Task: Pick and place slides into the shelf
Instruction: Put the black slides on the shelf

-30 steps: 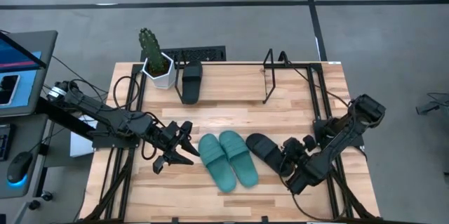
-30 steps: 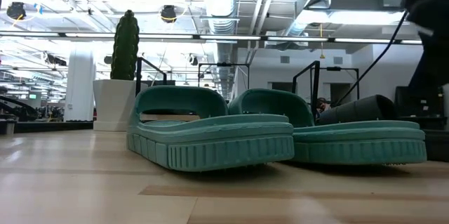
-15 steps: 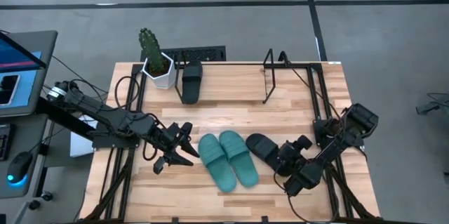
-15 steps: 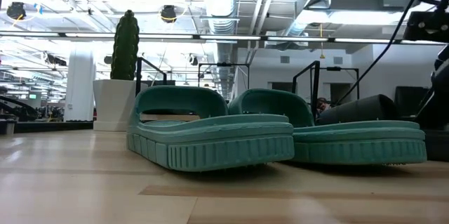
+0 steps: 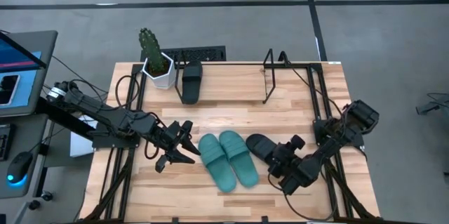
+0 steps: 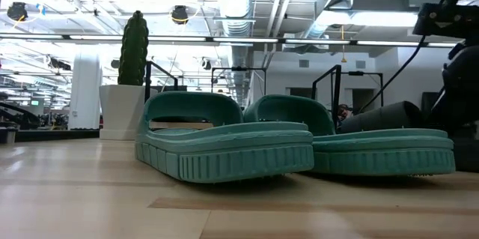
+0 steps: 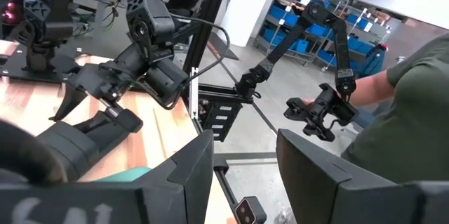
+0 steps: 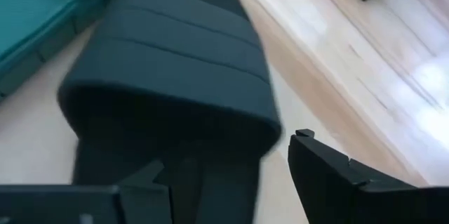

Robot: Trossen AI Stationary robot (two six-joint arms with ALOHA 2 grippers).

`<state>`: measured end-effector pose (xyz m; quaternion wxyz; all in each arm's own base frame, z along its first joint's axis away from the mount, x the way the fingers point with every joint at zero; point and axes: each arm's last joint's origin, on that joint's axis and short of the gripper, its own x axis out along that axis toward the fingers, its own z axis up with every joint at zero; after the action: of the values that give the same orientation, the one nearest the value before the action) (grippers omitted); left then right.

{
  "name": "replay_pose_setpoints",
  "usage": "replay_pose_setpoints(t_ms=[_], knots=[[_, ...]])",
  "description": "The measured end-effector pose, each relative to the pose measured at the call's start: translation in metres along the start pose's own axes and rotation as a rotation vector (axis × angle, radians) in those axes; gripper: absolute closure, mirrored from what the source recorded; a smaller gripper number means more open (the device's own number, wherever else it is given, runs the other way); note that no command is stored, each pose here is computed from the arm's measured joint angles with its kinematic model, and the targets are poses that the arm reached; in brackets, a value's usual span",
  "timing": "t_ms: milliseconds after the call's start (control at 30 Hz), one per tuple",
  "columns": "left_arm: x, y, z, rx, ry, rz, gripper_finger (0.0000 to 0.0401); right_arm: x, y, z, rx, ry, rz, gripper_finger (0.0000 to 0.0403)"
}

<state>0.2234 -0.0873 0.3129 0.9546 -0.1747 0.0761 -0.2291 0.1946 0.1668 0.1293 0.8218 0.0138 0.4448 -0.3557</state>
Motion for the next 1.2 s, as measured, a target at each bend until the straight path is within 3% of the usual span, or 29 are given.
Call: replay_pose_setpoints(t_ms=[233,733,833,967,1200], knots=[[0.0,0.001,0.0,-0.001,-0.001,0.005,0.0257,0.009,0.002,0.011,-0.025,-0.021,0.006,0.0211],[0.0,0.002,0.0,-0.038,0.006,0.009,0.0257,0.041,-0.006,0.014,0.069,-0.042,0.001,0.022],[0.0,0.002,0.0,-0.039,0.006,0.01,0.0257,0.044,-0.006,0.017,0.098,-0.032,0.015,0.0258],[0.0,0.002,0.0,-0.039,0.005,0.012,0.0257,0.048,-0.008,0.021,0.138,0.033,0.016,0.0373],[0.0,0.003,0.0,-0.045,0.001,0.018,0.0257,0.034,-0.012,0.028,0.242,0.107,0.05,0.0397]])
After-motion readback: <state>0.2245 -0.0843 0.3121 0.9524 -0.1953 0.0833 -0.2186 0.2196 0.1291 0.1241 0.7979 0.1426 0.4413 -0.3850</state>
